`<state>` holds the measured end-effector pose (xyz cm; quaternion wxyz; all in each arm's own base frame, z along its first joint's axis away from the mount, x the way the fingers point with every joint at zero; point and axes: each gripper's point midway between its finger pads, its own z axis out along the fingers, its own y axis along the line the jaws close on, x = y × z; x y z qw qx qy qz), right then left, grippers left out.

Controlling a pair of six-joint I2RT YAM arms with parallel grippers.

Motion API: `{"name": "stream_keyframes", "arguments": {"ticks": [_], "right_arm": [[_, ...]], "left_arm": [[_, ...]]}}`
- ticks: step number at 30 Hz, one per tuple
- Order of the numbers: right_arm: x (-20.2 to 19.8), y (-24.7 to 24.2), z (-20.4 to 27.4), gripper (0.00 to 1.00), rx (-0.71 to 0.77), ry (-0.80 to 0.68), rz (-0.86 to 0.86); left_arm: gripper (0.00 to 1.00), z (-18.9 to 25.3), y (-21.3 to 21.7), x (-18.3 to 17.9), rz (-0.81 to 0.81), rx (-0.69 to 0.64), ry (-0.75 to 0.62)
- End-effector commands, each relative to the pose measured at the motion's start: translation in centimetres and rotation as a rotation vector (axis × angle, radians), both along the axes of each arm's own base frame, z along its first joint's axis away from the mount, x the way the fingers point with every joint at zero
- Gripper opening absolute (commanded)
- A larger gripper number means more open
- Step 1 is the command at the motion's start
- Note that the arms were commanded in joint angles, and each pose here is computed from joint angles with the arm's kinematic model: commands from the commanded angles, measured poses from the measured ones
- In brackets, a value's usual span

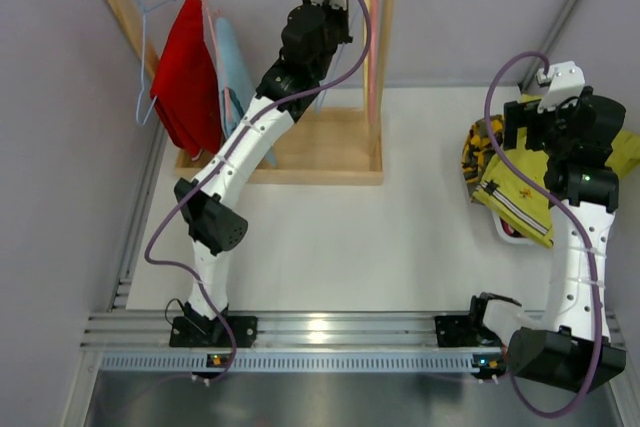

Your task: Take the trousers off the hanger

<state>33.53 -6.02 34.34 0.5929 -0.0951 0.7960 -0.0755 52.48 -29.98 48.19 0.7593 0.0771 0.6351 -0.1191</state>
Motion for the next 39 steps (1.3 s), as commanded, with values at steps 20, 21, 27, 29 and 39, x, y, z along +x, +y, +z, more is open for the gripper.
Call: {"name": "stream_keyframes", "arguments": {"ticks": [20, 21, 27, 29, 39], "right_arm": [[-1.0, 0.9, 1.7, 0.99, 0.013, -0.054, 0.036], [-1.1, 0.9, 1.7, 1.00, 0.017, -0.055, 0.037], [-1.1, 1.2, 2.0, 0.99, 0.037, -0.056, 0.046], [-1.2, 1.3, 2.1, 0.99, 0.040, -0.057, 0.048], [-1.6, 1.7, 1.1, 0.99, 0.056, -0.037, 0.062]], "left_arm": [[0.64, 2.3, 5.2, -9.4, -0.071, -0.064, 0.068], [0.67, 1.4, 5.3, -9.8, -0.076, -0.050, 0.091], [0.72, 1.9, 8.1, -14.2, -0.082, -0.040, 0.102], [0.74, 1.0, 8.5, -15.2, -0.094, -0.020, 0.125], [0.73, 7.3, 17.4, -21.2, -0.016, -0.224, -0.002]]}}
